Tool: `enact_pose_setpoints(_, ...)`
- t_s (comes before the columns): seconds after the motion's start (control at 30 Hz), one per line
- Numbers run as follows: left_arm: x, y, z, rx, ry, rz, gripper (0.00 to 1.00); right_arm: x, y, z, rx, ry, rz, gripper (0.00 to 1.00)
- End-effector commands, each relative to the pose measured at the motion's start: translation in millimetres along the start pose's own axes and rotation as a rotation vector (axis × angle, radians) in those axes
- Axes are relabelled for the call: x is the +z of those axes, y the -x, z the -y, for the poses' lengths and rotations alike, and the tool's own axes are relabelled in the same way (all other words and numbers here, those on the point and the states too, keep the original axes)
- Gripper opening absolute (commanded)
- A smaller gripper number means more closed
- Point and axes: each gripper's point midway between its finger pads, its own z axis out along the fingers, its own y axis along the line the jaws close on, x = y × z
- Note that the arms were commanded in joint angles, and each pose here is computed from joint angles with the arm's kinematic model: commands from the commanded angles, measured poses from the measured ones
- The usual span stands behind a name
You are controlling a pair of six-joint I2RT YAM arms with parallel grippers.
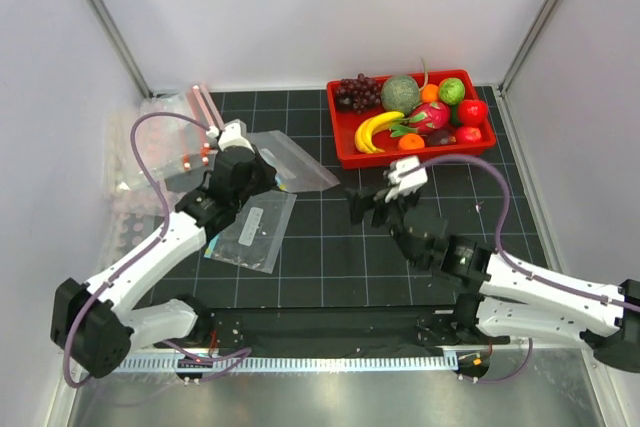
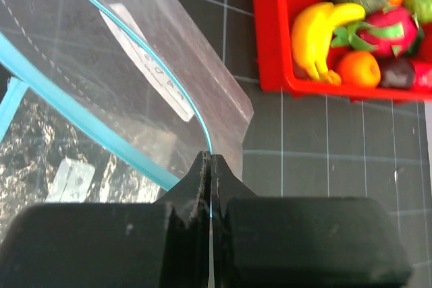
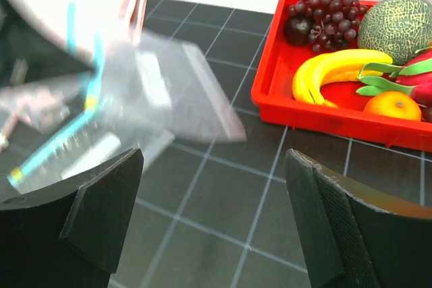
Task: Place the food in the zip-top bag and seal the zipper
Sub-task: Pick up the zipper food storage bag at the center of the board.
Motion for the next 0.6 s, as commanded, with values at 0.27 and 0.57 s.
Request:
enact_pose_setpoints(0.27, -18, -18, 1, 0.275, 0.039, 0.071, 0.00, 87, 25, -53, 0.182, 0.219, -0.245, 0.80)
enact_pose_setpoints(0.57, -29, -33, 33, 0.455, 0.040, 0.118, 0.00, 133, 10, -71, 0.303, 0.403, -0.423, 0.73)
